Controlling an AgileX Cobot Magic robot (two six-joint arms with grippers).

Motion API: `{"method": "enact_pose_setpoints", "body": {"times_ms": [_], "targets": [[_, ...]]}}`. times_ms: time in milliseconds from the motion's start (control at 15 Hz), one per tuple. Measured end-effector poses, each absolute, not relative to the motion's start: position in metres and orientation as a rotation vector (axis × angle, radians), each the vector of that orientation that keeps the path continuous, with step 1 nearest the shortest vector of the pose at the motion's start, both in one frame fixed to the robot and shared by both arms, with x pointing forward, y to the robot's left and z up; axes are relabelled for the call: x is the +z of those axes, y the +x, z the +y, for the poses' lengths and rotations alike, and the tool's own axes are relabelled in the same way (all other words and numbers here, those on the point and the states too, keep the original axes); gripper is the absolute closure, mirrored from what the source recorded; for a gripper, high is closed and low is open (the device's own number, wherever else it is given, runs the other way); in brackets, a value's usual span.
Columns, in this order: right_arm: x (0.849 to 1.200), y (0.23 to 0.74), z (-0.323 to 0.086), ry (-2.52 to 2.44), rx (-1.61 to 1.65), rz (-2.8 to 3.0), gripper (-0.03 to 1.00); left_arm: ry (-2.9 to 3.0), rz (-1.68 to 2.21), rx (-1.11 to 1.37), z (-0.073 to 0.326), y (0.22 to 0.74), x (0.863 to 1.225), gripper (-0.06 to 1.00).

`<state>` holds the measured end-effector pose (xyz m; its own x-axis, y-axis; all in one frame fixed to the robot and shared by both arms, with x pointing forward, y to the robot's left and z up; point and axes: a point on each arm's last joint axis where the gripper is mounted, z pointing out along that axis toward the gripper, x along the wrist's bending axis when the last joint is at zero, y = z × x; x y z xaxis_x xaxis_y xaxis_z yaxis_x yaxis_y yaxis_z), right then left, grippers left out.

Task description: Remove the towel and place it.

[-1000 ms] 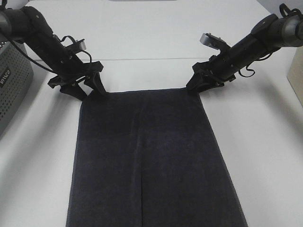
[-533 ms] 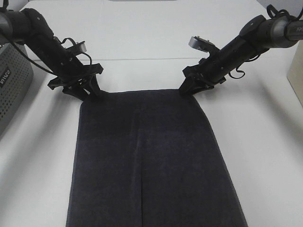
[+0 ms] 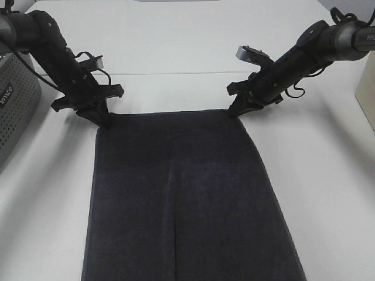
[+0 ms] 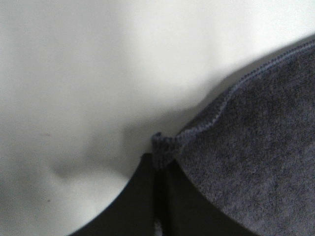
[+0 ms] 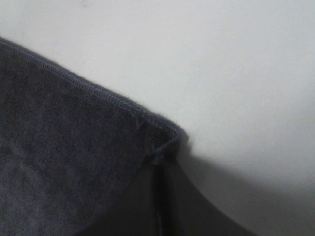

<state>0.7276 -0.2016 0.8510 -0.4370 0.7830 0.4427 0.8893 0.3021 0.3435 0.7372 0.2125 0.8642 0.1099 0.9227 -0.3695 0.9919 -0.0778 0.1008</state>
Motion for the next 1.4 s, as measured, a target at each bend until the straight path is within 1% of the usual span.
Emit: {"method": "enact_pose_setpoints", "body": {"times_ms": [200,400,600,867,1067,1400], "targets": [[0.851,0.729,-0.202,-1.563,-0.831,-2.379,0.96,2.052,1.871,-0.256,0.212,0.74,0.864,0.94],[0.852,0.735,-0.206,-1.607,-0.85,-2.452,0.96,2.031,1.821,-0.132,0.212,0.751,0.868,0.94],[0.854,0.738,-0.209,-1.617,-0.845,-2.505,0.96,2.084,1.694,-0.002,0.199,0.761,0.872,0.94],[0.856,0.749,-0.217,-1.729,-0.932,-2.549,0.96,2.08,1.61,0.151,0.18,0.767,0.872,0.94],[0.855,0.759,-0.227,-1.821,-1.002,-2.588,0.96,1.992,1.589,0.267,0.179,0.777,0.876,0.94],[0.862,0.772,-0.232,-1.915,-1.188,-2.664,0.96,1.861,1.532,0.437,0.178,0.79,0.886,0.94]]}}
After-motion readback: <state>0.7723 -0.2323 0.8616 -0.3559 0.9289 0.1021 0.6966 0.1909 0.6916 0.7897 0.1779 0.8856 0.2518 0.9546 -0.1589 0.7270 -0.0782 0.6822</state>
